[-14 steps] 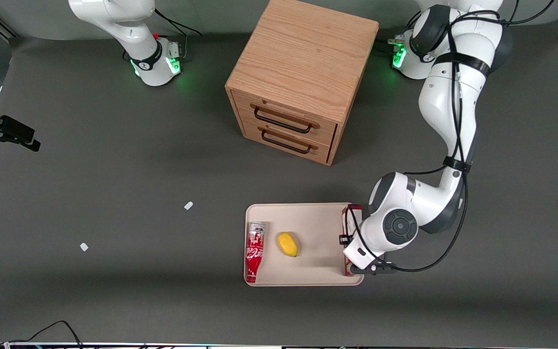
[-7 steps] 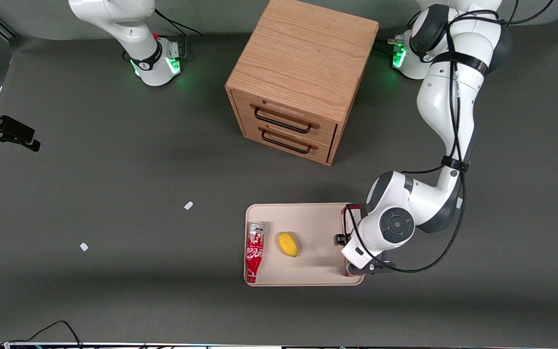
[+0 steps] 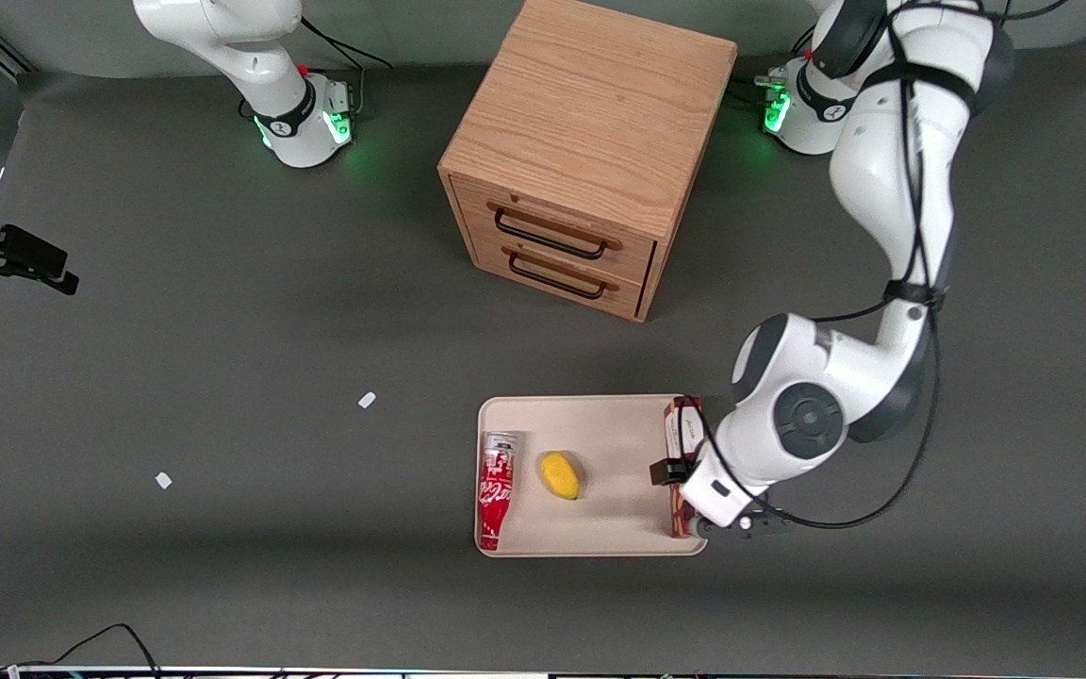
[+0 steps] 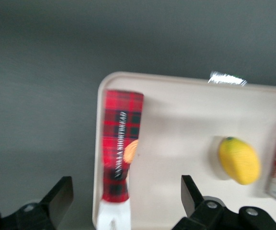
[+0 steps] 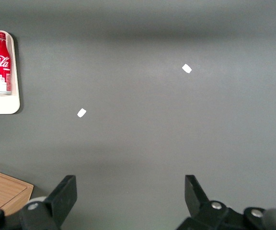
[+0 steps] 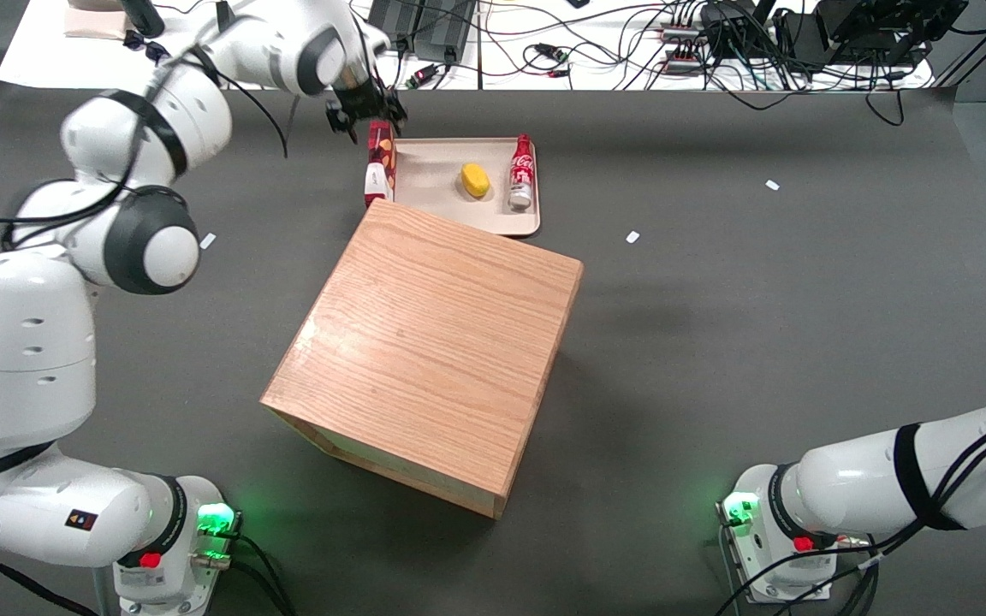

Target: Place red cookie box on tray

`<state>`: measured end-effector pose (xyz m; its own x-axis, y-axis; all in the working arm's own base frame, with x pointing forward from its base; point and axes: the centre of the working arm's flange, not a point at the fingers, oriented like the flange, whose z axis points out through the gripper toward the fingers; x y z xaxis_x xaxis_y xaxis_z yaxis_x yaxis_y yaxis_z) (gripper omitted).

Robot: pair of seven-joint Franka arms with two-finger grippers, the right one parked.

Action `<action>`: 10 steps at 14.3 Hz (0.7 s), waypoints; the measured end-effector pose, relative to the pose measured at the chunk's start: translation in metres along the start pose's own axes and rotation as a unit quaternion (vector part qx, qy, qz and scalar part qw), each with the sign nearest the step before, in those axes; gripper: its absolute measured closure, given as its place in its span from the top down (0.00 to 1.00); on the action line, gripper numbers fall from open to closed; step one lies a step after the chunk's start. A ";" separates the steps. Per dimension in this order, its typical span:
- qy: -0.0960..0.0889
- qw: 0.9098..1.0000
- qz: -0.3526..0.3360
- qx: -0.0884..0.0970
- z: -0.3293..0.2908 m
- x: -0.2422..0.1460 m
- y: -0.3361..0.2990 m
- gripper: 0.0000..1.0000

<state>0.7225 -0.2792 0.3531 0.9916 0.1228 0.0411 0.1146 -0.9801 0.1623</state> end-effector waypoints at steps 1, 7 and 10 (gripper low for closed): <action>0.006 1.000 -0.010 -0.002 -0.034 0.003 -0.013 1.00; 0.005 0.998 -0.051 0.030 -0.181 -0.027 -0.128 1.00; -0.008 0.998 -0.037 0.053 -0.231 -0.056 -0.189 1.00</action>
<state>0.6315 -0.0650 0.5483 0.9810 0.1932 0.0179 0.1918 -0.9796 0.0599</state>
